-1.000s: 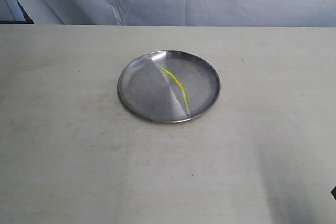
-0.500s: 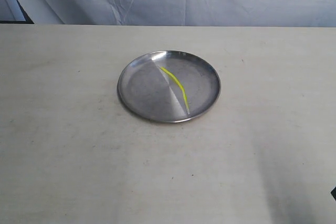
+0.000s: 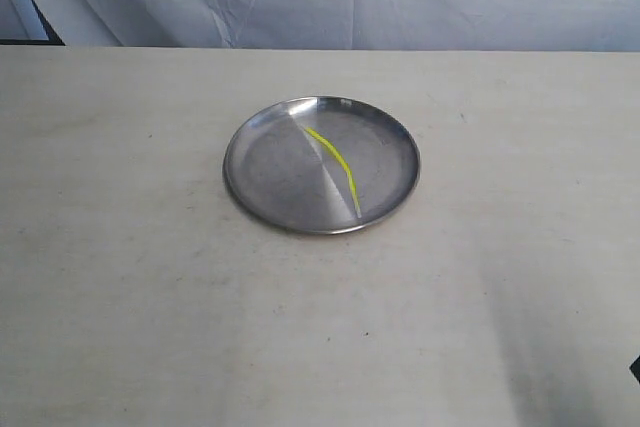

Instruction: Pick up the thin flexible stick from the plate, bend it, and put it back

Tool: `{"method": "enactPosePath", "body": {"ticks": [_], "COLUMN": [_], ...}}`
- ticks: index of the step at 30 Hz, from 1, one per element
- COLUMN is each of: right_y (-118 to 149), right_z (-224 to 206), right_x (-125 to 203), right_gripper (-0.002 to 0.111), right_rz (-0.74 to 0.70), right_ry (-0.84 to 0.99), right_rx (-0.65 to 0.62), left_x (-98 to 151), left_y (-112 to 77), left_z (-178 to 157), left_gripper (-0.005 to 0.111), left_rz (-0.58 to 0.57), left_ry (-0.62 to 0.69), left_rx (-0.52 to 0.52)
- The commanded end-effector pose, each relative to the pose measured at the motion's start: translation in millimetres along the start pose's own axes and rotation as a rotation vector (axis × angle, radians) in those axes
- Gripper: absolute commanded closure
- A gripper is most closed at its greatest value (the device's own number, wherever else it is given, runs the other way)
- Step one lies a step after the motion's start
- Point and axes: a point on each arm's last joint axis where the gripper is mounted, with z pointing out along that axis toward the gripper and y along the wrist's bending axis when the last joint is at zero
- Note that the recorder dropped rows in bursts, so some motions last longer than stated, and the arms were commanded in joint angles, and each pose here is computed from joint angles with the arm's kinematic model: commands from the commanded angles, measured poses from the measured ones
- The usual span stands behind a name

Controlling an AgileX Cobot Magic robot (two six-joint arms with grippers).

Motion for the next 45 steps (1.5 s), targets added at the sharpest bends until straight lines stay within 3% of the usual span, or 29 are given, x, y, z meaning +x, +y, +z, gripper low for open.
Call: {"method": "enactPosePath", "body": {"ticks": [1,7,14,45], "right_y": [-0.1,-0.1,-0.1,0.4], "right_z": [-0.3,-0.3,-0.3,-0.3], "right_x": [0.0,0.0,0.0,0.3], "right_gripper": [0.108,0.108,0.108,0.108], "right_rz": [-0.003,-0.003,-0.003,-0.003], "right_ry": [-0.005,-0.005,-0.005,-0.001], "right_rx": [0.001,0.001,0.001,-0.005], "left_x": [20.1,42.5,48.0,48.4], "left_y": [14.9,31.1,39.3,40.0], "left_z": [3.3,6.4,5.2,5.1], "left_gripper": [0.107,0.107,0.107,0.107], "left_rz": [0.08,0.255,0.202,0.207], "left_ry": [0.041,0.066,0.136,0.141], "left_rx": [-0.025,-0.025,-0.111,-0.119]}}
